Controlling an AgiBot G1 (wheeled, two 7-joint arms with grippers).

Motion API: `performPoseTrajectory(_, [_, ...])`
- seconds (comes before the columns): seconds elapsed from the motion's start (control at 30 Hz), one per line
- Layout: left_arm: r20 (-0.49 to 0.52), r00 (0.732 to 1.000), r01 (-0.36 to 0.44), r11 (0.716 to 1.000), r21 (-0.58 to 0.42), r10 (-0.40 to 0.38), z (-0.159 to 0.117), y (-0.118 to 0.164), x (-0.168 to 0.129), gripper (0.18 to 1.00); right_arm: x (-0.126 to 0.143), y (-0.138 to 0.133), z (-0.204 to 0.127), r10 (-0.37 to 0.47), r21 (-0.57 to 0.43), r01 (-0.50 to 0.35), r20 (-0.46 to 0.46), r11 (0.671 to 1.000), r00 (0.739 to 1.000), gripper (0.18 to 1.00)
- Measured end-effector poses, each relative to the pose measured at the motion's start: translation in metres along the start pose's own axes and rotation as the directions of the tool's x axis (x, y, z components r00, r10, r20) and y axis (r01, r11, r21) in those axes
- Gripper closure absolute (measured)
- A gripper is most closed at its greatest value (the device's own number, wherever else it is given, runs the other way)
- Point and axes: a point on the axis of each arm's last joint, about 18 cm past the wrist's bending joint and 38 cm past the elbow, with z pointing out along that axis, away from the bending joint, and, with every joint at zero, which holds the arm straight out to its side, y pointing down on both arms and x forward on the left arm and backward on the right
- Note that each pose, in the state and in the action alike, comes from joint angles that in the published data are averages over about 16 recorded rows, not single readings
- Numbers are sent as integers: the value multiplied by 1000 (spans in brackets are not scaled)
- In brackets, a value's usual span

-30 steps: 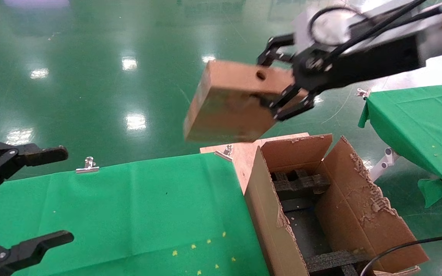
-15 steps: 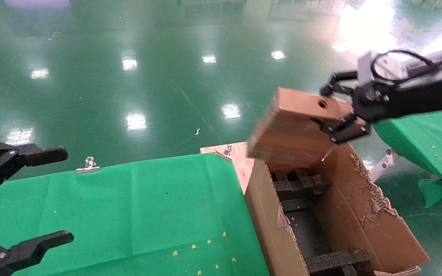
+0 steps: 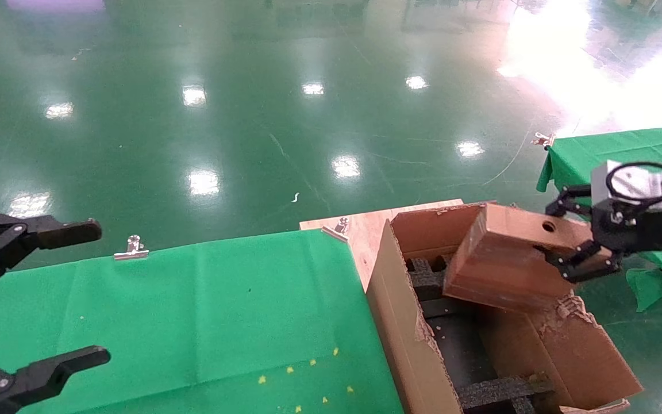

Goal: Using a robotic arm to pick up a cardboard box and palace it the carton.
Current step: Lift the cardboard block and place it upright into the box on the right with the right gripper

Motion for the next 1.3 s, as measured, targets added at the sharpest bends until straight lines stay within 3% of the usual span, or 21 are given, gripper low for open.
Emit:
performPoseTrajectory(0.4, [0, 1000, 0, 1000, 1, 0, 0, 0, 0, 183, -5, 16, 3, 43, -18, -43, 2, 999, 999, 871])
performPoseTrajectory(0.73, [0, 1000, 0, 1000, 1, 0, 0, 0, 0, 183, -7, 27, 15, 194, -28, -195, -25, 980, 981, 873])
performPoseTrajectory(1.0, [0, 1000, 0, 1000, 1, 0, 0, 0, 0, 183, -14, 39, 23, 380, -46, -382, -54, 923, 924, 875])
performPoseTrajectory(1.3, [0, 1000, 0, 1000, 1, 0, 0, 0, 0, 183, -23, 47, 21, 555, -82, -565, -117, 821, 824, 878])
